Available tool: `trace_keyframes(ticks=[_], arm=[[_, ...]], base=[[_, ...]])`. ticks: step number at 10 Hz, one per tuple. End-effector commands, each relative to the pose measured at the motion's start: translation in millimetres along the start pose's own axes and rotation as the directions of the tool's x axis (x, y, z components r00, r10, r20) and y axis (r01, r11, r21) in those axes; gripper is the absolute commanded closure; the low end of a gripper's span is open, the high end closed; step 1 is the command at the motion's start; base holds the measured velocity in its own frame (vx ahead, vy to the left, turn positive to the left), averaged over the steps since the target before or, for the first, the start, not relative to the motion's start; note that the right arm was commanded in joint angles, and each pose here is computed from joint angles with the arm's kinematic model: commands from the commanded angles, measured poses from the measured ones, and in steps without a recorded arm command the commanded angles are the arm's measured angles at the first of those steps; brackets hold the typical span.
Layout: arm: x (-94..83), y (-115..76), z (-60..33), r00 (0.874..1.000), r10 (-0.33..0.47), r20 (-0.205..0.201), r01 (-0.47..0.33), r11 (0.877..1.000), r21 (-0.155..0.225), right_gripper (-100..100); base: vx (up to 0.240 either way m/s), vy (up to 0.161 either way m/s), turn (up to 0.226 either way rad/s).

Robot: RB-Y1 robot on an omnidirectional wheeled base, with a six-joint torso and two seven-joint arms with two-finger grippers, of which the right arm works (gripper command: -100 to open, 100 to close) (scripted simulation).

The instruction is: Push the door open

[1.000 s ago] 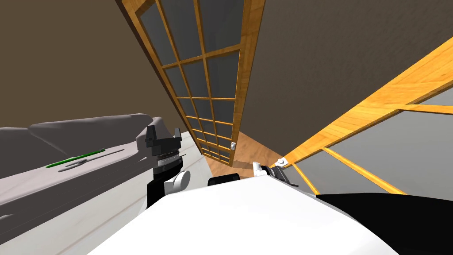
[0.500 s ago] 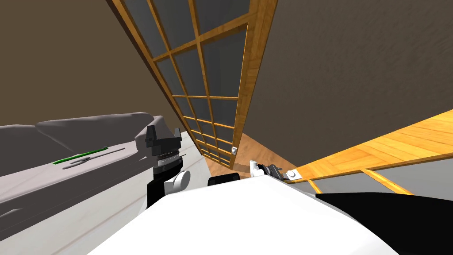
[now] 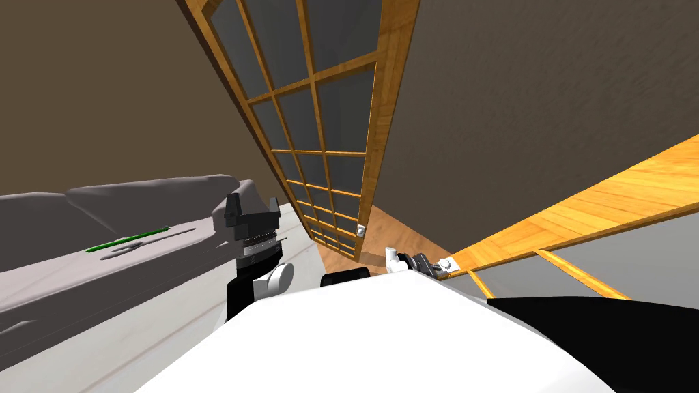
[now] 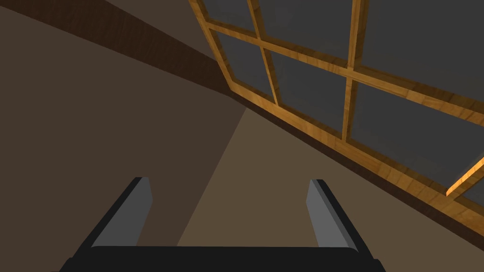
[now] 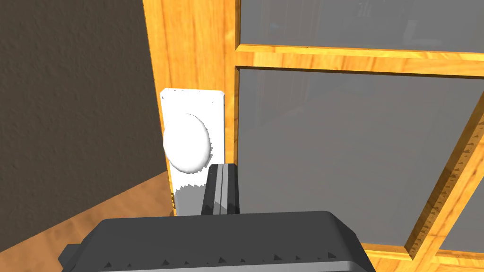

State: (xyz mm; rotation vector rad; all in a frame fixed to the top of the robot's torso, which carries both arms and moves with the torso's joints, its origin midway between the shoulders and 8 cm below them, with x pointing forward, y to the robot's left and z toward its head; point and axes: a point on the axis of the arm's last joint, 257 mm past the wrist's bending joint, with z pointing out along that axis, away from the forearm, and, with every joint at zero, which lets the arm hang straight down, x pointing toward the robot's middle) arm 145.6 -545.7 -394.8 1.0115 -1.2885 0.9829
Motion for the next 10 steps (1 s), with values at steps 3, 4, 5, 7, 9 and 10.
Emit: trace_keyframes(ticks=[3,4,5,7,9,10], arm=[[4.9,13.1,17.5,1.0,0.002,-0.022,-0.003,0.999,-0.044,-100],[7.2,23.8,27.4,0.999,0.002,-0.034,-0.004,0.997,-0.076,-100],[7.2,23.8,27.4,0.999,0.002,-0.034,-0.004,0.997,-0.076,-100],[9.2,41.2,38.2,0.999,0.0,-0.048,-0.007,0.992,-0.128,-100],[9.3,58.1,43.4,0.998,-0.002,-0.055,-0.008,0.984,-0.177,-100],[9.3,58.1,43.4,0.998,-0.002,-0.055,-0.008,0.984,-0.177,-100]], base=[[-0.08,-0.08,0.024],[-0.108,-0.113,0.109],[-0.089,-0.093,0.034],[-0.097,-0.116,0.011],[-0.137,-0.146,0.07],[-0.081,-0.1,0.061]])
